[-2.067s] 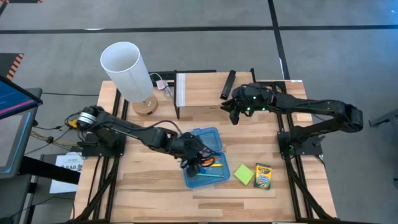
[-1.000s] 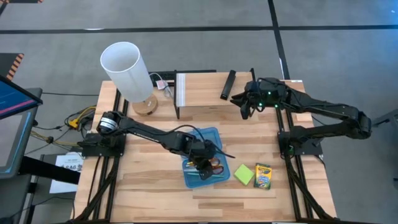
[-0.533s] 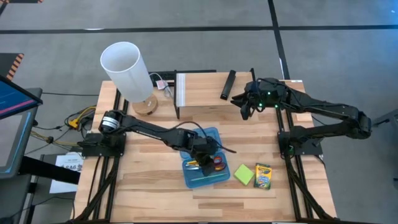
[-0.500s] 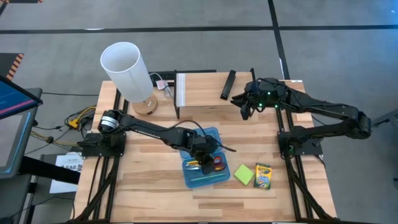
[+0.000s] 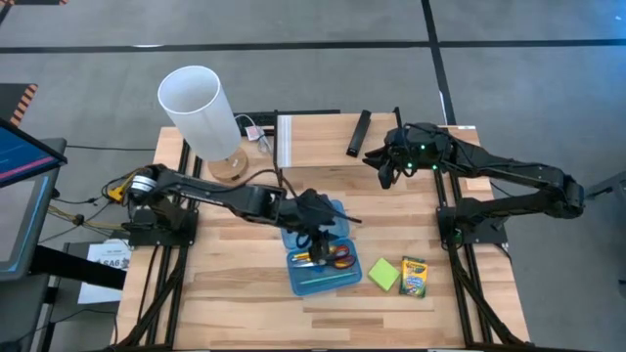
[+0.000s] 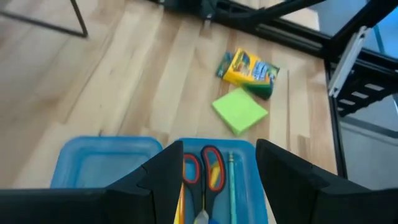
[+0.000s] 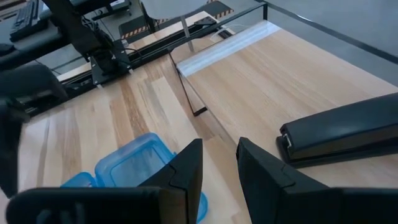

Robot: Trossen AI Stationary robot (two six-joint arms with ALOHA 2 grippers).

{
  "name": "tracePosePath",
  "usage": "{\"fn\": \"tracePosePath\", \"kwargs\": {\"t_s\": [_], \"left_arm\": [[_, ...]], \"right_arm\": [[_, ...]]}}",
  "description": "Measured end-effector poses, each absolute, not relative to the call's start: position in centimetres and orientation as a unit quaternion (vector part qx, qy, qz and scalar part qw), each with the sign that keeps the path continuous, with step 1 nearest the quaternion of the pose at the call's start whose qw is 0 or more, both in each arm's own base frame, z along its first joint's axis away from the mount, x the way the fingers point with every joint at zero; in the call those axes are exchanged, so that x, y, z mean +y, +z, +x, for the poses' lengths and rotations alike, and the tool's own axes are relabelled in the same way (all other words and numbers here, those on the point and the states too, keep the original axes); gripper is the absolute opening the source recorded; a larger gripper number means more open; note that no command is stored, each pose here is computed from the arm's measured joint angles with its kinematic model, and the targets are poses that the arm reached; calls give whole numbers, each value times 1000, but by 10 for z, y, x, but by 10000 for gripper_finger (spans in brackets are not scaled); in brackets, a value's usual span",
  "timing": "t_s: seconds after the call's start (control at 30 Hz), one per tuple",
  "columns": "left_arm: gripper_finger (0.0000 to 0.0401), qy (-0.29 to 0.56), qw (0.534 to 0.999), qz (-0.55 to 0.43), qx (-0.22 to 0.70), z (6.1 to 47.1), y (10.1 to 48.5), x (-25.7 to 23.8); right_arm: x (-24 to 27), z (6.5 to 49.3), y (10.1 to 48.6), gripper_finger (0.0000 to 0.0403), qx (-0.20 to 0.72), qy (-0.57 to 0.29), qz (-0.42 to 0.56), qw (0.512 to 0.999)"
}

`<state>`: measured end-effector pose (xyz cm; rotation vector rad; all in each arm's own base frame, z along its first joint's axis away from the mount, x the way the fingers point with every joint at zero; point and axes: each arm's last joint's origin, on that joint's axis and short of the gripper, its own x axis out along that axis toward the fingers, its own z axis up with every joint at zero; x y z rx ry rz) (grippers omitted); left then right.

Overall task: Pack school essentials
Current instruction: Put the green sticky notes into the blue supply box

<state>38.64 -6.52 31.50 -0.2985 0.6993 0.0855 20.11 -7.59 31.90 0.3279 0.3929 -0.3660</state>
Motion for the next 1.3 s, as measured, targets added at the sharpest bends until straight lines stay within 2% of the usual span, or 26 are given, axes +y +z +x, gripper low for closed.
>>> {"fn": "tracePosePath", "kwargs": {"t_s": [0.27,0.47,0.73,0.97,1.3], "left_arm": [[187,33,941,-114,318,374,332,-76],[187,35,944,-87,317,372,330,-81],[187,32,948,-120,293,350,312,-82],[187,45,968,-160,190,312,309,-75],[187,66,964,-181,182,287,299,-67]], "right_arm": [[-76,201,319,120,192,-183,175,948],[-77,203,318,120,190,-189,183,946],[-76,211,313,120,194,-187,202,941],[-70,220,307,120,205,-178,211,939],[-61,227,305,120,211,-162,216,939]]}}
